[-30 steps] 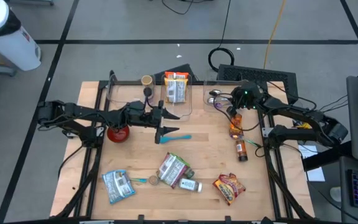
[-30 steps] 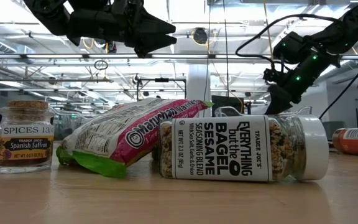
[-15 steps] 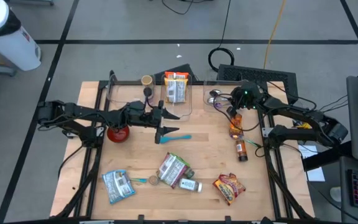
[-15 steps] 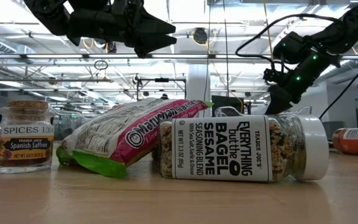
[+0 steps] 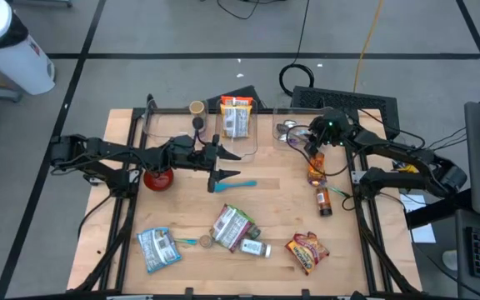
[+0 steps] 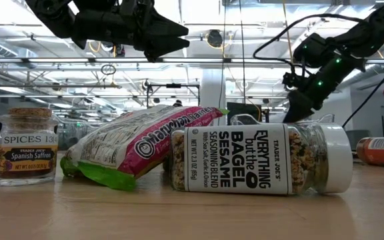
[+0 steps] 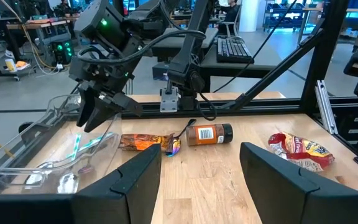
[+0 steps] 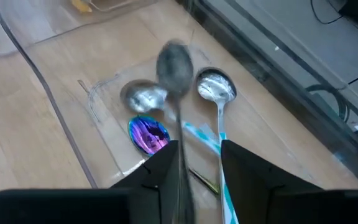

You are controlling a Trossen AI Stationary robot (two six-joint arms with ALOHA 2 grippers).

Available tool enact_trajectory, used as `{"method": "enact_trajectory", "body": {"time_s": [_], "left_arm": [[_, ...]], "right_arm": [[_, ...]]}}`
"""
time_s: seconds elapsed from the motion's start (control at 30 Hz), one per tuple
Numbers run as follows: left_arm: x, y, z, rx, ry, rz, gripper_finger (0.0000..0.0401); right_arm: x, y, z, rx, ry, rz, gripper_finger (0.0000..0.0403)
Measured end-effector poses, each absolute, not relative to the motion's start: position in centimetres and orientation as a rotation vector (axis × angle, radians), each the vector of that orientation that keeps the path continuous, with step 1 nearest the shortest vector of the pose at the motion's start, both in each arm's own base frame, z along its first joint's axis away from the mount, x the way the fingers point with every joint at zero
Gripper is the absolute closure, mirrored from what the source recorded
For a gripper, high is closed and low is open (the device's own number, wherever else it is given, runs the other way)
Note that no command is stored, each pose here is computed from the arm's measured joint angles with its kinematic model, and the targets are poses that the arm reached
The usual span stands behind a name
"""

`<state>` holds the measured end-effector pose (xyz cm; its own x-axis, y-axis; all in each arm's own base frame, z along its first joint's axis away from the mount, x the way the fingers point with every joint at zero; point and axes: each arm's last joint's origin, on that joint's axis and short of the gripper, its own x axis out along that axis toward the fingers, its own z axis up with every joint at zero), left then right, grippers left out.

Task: Pick & Place Food Item
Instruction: Put the blue noodle pack into the middle transparent bin

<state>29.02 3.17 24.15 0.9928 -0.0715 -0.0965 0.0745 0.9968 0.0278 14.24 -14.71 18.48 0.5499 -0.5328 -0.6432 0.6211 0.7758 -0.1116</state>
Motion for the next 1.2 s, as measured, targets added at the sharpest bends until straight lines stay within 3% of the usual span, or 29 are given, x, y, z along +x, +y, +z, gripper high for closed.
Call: {"method": "enact_trajectory", "body": {"time_s": [0.17, 0.3, 0.57, 0.8, 1.2], "left_arm": [[29.0, 3.2, 24.2, 0.037, 0.095, -0.068, 0.0173], [29.0, 3.4, 24.2, 0.082, 0.094, -0.017, 0.0173], [29.1, 3.6, 24.8, 0.118, 0.037, 0.061, 0.0173], [29.0, 3.6, 24.4, 0.136, 0.072, 0.058, 0.0173], [28.2, 3.0, 23.4, 0.155, 0.267, 0.057, 0.0173]], "right_arm": [[13.9, -14.3, 19.8, 0.103, 0.641, -0.698, 0.028], [13.8, -13.7, 21.9, 0.095, 0.462, -0.67, 0.0281], [15.5, -10.4, 25.1, 0.133, 0.134, -0.255, 0.0284], [17.7, -5.7, 22.8, 0.06, -0.016, 0.014, 0.0284], [18.9, 0.9, 17.7, 0.008, 0.003, 0.032, 0.0284]]}}
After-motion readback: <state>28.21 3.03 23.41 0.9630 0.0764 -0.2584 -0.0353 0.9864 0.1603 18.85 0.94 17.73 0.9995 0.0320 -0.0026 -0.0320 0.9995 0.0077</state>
